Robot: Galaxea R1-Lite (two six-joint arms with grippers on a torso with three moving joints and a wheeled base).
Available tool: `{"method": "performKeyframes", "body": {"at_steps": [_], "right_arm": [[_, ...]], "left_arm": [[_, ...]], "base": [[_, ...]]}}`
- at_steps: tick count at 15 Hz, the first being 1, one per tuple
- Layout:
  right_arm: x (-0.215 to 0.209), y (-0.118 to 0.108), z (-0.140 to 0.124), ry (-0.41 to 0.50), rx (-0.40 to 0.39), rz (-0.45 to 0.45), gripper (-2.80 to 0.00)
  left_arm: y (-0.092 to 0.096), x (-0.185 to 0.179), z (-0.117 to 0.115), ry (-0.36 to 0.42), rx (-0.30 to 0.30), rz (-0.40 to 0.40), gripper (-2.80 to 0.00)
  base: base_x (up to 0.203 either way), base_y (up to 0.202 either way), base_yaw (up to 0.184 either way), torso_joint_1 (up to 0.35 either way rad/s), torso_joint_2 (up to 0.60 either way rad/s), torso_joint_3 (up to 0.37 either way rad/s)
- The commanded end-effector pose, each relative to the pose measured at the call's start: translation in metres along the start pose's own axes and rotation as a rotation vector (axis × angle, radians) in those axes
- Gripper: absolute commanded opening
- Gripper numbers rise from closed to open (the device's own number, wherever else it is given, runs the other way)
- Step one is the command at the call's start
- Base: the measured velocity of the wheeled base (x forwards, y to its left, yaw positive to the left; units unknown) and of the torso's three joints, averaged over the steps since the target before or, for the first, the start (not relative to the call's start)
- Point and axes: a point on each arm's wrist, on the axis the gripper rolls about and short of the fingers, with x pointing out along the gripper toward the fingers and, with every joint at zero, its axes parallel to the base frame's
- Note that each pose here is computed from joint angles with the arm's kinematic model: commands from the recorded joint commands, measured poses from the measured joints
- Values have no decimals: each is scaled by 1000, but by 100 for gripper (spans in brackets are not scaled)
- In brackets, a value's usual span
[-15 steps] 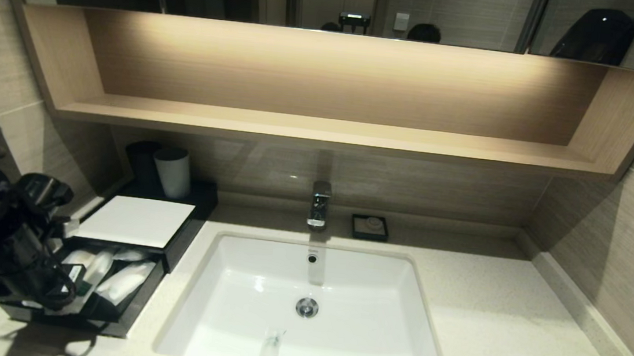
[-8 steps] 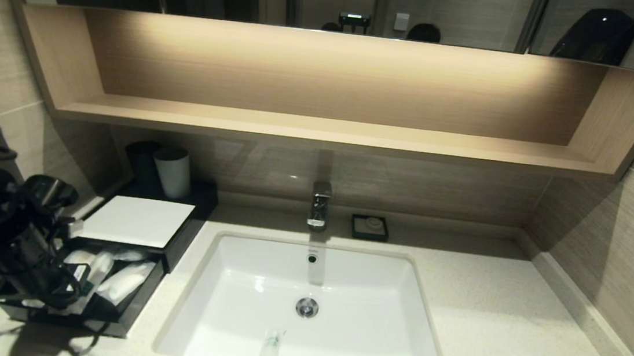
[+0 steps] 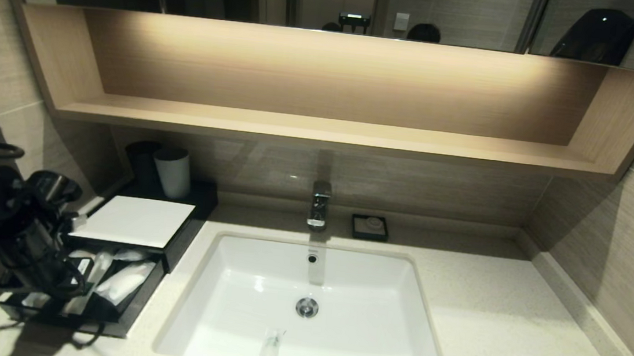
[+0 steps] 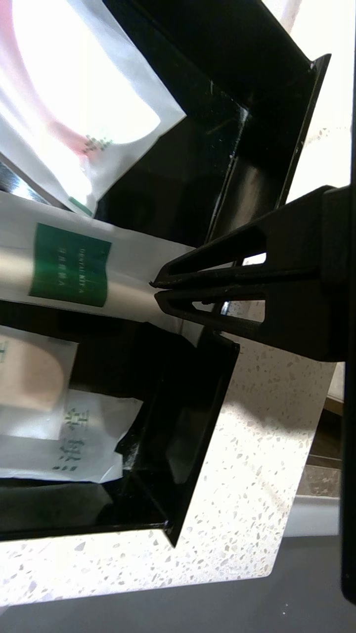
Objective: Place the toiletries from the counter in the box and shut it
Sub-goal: Place the bathroom toiletry into the drawer, then pick up the bathroom toiletry
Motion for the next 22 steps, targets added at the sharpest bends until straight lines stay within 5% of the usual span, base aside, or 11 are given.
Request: {"method": "performKeyframes", "body": {"at_steps": [1, 6, 10, 15, 22], "right_arm": [[0, 0, 0, 0, 0, 0, -280], [0, 0, 0, 0, 0, 1, -280], [0, 0, 0, -1, 0, 0, -280], [0, 0, 0, 0, 0, 0, -280], [0, 0, 0, -1, 0, 0, -280]], "left_arm": [[1, -8, 2, -29, -10, 0, -280], [-3, -60, -1, -193, -6, -26, -280], [-40, -97, -6, -304, 104, -179, -280], [-98, -109, -13, -308, 274, -366, -280], [-148, -74, -3, -183, 339, -434, -280]], "base": [[0, 0, 0, 0, 0, 0], [0, 0, 0, 0, 0, 0], [0, 0, 0, 0, 0, 0], [0, 0, 0, 0, 0, 0], [0, 0, 0, 0, 0, 0]]}}
